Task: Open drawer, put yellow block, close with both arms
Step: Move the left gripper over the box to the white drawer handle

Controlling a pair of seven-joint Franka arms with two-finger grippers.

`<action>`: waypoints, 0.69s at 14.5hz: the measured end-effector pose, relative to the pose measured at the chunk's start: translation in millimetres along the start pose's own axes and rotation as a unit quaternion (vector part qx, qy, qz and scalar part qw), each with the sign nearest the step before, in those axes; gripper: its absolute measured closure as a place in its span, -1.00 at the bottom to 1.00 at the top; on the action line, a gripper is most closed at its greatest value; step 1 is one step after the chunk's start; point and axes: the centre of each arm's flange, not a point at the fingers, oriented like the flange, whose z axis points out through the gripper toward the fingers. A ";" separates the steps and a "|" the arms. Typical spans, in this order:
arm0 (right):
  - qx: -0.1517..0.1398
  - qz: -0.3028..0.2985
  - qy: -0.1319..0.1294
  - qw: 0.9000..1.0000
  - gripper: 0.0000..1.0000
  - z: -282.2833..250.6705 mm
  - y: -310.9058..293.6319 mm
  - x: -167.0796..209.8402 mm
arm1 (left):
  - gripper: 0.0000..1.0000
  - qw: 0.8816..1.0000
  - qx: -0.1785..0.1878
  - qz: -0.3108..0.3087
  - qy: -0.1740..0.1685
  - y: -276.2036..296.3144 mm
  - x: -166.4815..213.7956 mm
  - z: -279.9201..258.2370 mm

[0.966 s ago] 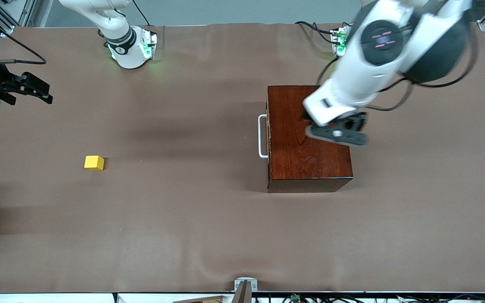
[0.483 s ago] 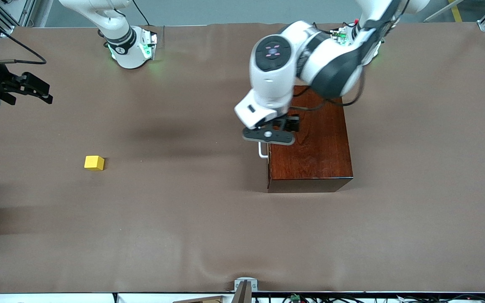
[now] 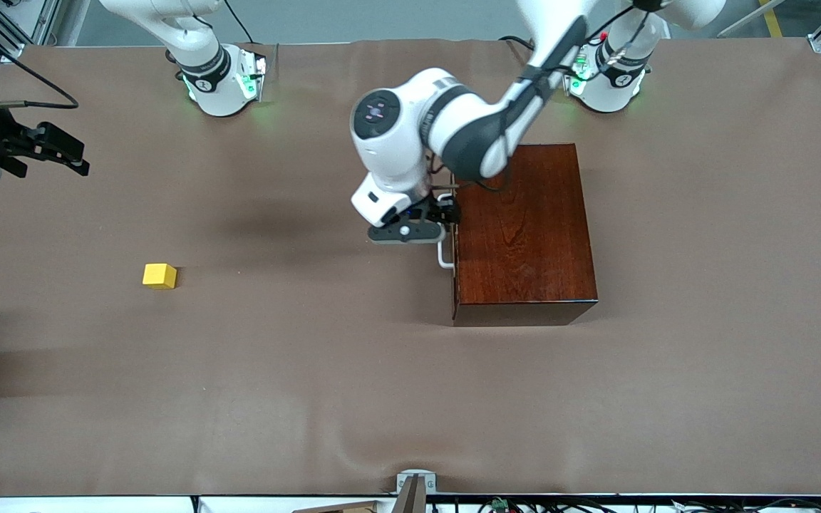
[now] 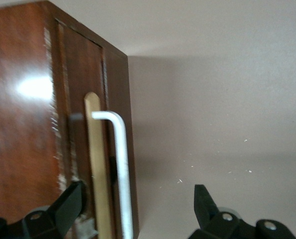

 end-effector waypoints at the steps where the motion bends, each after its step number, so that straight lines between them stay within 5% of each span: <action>1: 0.000 0.000 0.000 1.000 -1.00 0.0 0.0 0.0 | -1.00 1.000 0.005 -0.009 0.001 6.1 -4.7 5.3; 10: 0.000 0.000 -0.001 1.000 -1.00 0.2 -0.2 -0.2 | -1.00 0.998 0.039 -0.032 -0.022 12.0 -5.7 53.8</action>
